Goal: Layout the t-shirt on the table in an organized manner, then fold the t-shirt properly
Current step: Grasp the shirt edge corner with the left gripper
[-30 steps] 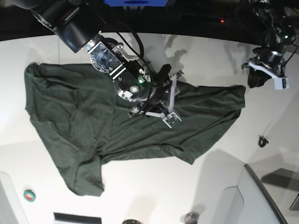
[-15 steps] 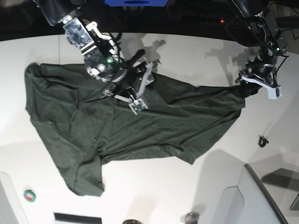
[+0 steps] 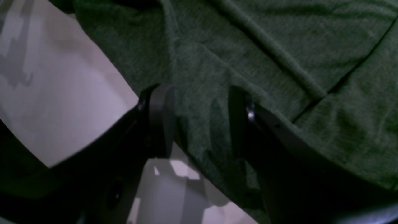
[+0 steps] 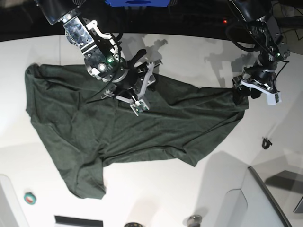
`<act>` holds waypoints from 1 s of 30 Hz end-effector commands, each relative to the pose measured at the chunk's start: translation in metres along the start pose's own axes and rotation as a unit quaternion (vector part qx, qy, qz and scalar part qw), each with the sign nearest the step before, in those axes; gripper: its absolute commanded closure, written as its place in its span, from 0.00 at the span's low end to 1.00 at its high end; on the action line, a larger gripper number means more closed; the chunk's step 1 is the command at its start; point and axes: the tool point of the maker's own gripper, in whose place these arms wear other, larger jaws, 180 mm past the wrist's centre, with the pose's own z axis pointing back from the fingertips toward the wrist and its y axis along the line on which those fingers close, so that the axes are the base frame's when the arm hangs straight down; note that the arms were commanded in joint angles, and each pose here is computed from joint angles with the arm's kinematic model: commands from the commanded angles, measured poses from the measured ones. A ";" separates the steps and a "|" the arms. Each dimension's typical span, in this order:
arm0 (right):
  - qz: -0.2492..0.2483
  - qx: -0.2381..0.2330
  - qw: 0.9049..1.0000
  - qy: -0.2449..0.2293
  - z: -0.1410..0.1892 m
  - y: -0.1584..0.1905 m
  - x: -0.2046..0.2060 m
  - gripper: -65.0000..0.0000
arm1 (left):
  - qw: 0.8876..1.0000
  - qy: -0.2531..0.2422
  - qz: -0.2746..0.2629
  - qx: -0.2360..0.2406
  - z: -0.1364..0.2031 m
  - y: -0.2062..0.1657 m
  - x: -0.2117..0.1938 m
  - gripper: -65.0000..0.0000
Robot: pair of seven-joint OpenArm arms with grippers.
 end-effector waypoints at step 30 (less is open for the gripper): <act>0.008 -0.002 1.000 -0.019 0.003 -0.006 0.011 0.60 | 1.000 -0.021 0.022 0.002 -0.011 0.001 0.014 1.00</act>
